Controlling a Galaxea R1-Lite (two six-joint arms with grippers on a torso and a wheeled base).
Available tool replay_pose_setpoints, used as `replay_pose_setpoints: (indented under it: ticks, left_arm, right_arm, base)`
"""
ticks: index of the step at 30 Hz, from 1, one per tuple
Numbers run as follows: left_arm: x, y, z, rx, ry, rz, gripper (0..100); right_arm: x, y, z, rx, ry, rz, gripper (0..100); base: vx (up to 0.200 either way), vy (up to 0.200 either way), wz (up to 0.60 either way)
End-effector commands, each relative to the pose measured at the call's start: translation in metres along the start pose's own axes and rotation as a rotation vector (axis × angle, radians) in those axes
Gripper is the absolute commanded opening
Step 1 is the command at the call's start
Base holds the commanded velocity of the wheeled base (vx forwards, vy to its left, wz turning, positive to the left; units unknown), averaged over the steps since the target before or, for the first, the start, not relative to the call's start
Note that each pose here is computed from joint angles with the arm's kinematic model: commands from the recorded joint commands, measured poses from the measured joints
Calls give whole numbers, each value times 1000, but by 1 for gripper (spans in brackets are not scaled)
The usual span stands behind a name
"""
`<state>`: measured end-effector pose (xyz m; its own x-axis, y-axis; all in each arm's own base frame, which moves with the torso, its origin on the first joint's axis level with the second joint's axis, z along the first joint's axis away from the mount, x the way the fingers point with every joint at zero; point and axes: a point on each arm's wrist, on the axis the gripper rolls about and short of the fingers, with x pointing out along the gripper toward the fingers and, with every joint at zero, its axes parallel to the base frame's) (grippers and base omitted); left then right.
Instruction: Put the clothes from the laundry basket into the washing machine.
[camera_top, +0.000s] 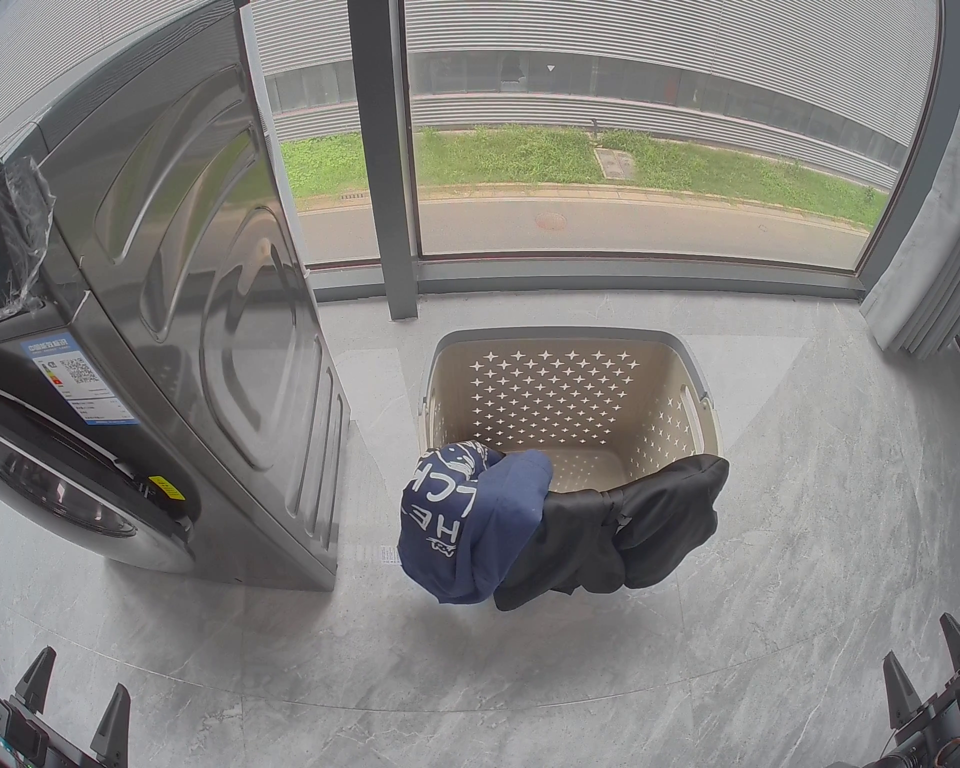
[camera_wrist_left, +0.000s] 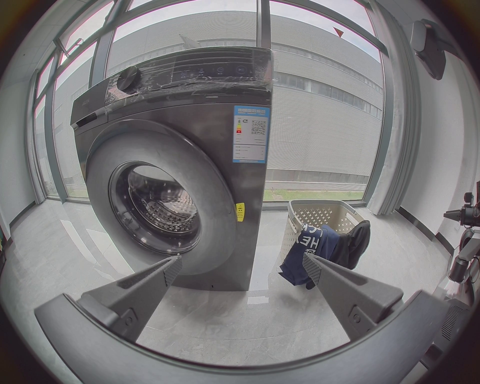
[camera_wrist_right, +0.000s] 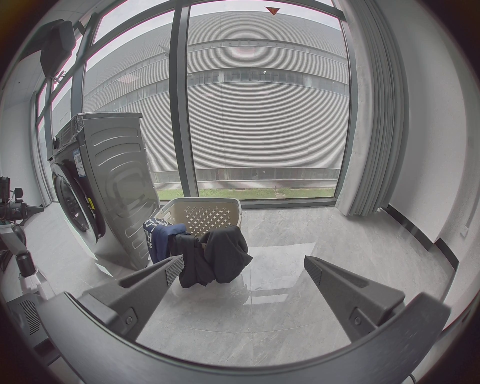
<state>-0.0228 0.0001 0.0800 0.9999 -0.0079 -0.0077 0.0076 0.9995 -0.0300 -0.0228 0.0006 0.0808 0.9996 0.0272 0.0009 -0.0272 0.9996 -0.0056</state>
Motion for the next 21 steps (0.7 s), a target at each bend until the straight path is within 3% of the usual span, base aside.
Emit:
replay_pose_setpoints:
  ticks: [1, 8, 21]
  left_arm:
    - [0, 0, -4, -1, 3, 0, 100]
    - [0, 0, -4, -2, 3, 0, 100]
    - [0, 0, -4, -5, 5, 2, 100]
  right_arm:
    - [0, 0, -5, 0, 5, 0, 100]
    - [0, 0, -5, 0, 4, 0, 100]
    - [0, 0, -5, 1, 4, 0, 100]
  base:
    - [0, -200, 0]
    - [0, -200, 0]
    - [15, 0, 0]
